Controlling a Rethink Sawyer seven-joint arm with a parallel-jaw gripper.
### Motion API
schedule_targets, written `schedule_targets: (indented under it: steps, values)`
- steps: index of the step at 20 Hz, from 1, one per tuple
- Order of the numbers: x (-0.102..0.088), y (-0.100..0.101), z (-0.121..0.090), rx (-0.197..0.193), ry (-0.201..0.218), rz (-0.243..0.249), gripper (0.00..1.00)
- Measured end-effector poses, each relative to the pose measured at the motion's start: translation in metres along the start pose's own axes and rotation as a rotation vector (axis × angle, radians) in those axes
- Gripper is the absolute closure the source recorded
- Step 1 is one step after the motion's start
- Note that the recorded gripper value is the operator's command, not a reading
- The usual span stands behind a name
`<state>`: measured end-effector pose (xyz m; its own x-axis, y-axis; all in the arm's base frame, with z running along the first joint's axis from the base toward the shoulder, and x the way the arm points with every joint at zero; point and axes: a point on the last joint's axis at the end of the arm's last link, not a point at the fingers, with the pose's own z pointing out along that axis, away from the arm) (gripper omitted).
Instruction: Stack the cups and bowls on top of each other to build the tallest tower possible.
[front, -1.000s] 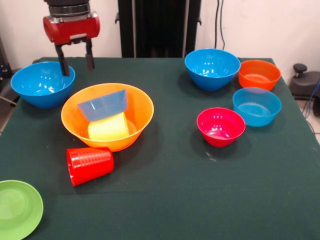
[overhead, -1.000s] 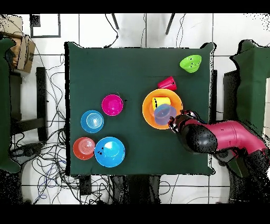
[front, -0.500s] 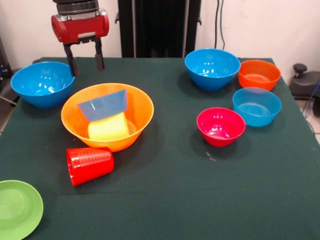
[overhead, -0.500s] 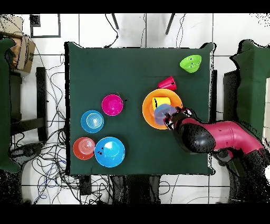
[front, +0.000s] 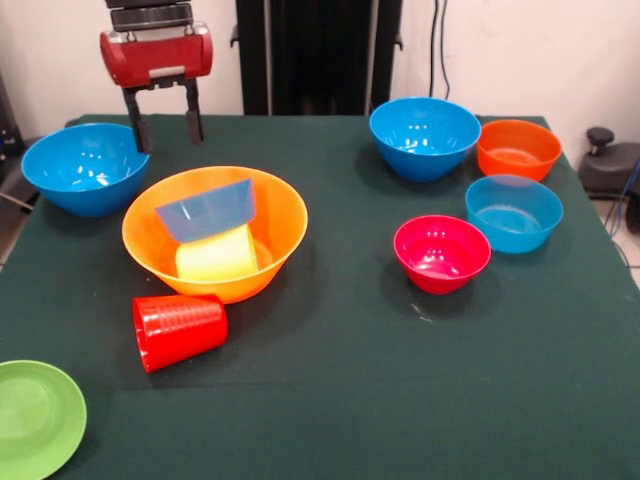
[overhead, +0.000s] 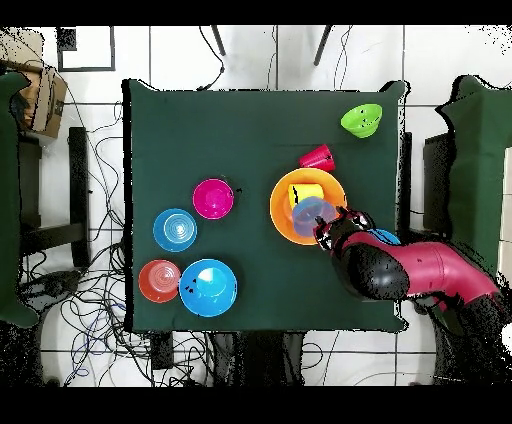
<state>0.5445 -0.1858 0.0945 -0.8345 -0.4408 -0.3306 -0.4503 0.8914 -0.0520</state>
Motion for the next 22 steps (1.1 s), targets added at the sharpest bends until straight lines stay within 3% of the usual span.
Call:
schedule_targets:
  steps: [11,22]
  values:
    - [0.032,-0.011,0.003,0.005,0.038,0.056,0.0]
    - [0.061,-0.027,-0.002,0.036,0.069,0.047,0.0]
